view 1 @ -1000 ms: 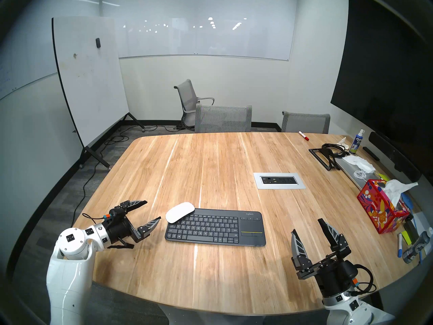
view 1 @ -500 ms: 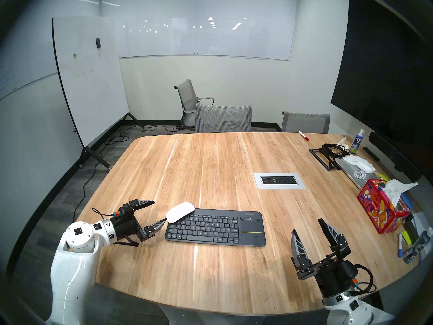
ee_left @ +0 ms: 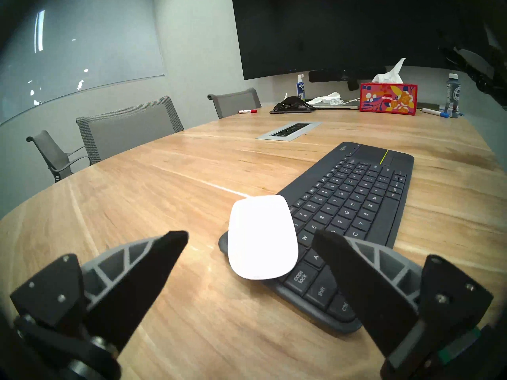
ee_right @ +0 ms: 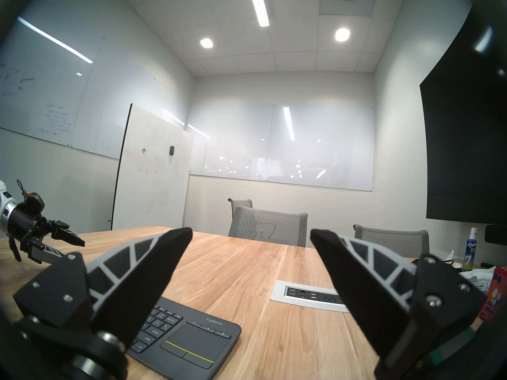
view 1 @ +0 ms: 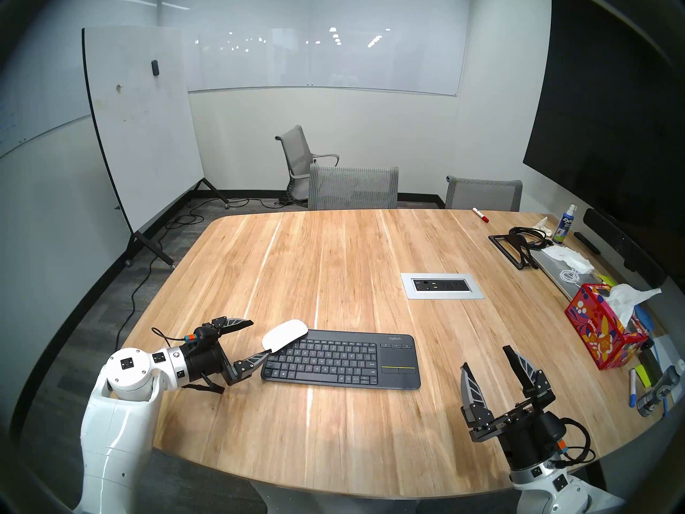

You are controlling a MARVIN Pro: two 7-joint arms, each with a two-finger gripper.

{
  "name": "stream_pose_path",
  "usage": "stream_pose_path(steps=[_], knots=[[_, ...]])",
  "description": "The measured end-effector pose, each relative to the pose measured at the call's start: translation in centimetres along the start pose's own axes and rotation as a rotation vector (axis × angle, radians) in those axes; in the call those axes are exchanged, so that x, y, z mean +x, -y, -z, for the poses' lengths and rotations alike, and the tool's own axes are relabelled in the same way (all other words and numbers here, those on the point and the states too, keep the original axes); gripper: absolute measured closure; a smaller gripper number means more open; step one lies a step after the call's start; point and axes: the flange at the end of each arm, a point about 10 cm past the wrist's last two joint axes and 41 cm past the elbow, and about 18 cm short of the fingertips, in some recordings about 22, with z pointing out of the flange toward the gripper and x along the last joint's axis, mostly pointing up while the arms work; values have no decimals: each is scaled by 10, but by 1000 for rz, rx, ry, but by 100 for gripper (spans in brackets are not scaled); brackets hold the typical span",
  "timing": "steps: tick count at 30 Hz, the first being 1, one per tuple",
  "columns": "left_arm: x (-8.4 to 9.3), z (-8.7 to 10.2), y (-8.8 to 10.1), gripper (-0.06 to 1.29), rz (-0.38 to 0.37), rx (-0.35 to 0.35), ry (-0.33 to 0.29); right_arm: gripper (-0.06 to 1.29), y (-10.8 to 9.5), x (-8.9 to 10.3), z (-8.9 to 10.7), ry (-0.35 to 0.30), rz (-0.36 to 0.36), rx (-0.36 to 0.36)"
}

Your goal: Put the mouse beside the keyboard

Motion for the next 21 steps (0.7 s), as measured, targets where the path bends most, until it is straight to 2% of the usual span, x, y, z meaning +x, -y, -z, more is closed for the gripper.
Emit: stream_pose_path(steps=[12,21], knots=[[-8,-13,-9,-2,15,-61,39,5,0,0,0,0,0,0],[-15,-23,-3,-2,46,-66,58,5,0,0,0,0,0,0]])
